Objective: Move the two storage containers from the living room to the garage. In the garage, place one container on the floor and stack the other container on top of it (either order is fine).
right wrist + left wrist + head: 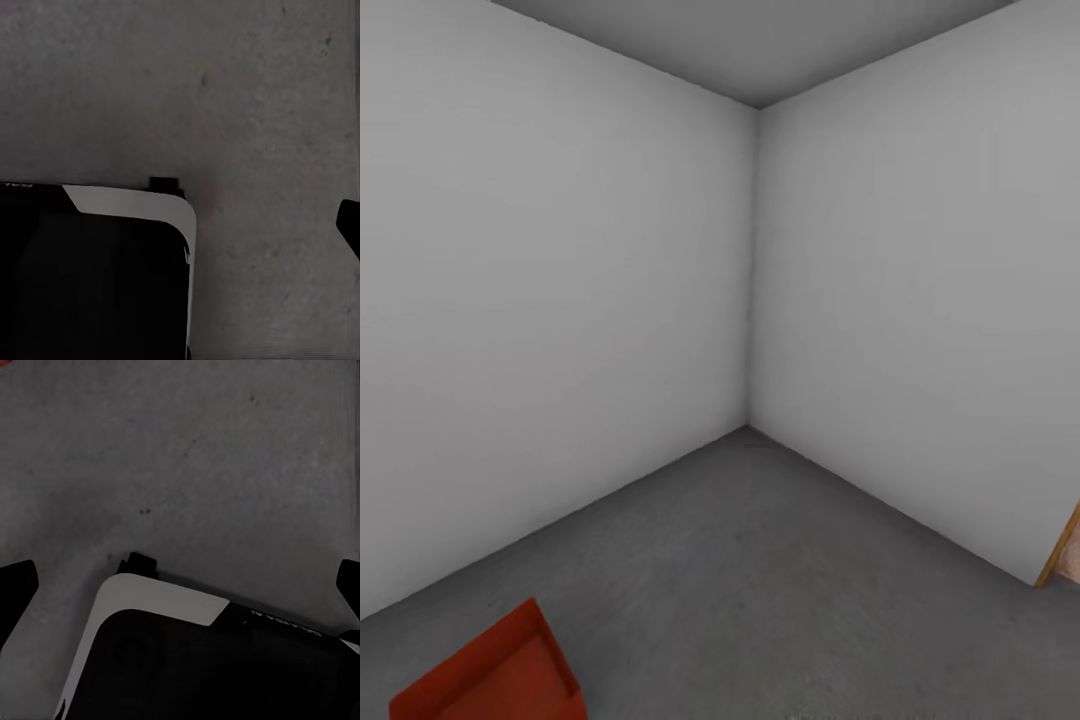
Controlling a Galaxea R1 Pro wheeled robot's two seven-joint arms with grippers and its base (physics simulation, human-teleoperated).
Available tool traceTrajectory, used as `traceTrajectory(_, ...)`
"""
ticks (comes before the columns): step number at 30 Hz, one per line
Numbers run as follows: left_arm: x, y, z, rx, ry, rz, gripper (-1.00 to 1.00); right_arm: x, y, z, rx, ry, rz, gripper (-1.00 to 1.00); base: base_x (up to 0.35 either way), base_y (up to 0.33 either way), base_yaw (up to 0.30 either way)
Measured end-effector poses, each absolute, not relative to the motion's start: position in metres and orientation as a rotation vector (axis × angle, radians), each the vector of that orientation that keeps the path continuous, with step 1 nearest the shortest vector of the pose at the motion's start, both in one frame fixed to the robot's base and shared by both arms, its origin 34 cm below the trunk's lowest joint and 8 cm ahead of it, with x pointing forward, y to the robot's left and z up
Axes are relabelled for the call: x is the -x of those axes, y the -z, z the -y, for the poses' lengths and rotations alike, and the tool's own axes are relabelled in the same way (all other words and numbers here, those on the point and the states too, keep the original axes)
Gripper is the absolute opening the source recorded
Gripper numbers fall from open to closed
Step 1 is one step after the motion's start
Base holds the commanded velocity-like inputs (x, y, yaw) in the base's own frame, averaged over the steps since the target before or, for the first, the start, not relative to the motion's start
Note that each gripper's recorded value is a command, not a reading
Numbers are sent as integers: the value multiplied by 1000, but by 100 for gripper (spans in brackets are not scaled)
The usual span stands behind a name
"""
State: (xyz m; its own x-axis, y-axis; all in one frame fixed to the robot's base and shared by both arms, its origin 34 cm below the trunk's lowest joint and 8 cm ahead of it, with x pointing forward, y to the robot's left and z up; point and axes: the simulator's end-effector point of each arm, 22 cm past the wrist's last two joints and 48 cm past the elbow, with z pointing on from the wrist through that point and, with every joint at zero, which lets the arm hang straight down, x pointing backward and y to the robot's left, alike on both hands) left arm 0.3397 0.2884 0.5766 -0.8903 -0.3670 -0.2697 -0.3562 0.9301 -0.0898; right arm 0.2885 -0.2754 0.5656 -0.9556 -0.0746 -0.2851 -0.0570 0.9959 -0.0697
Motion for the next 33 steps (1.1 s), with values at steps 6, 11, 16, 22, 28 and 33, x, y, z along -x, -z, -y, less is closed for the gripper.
traceTrajectory(6,-340,-577,-288,537,55,-2804,100,-289,-566,275,96,87,-2847,100,0,0,-287)
traceTrajectory(11,-340,-577,-288,537,55,-2805,100,-289,-566,275,96,87,-2847,100,0,0,-291)
traceTrajectory(16,-340,-577,-288,537,55,-2805,100,-289,-566,276,96,89,-2846,100,0,0,-293)
traceTrajectory(22,-340,-577,-288,537,55,-2805,100,-289,-566,276,96,89,-2846,100,0,0,-293)
traceTrajectory(28,-340,-577,-288,536,55,-2805,100,-289,-566,277,96,89,-2846,100,0,0,-293)
traceTrajectory(33,-340,-577,-288,537,55,-2804,100,-289,-566,276,96,87,-2846,100,0,0,-293)
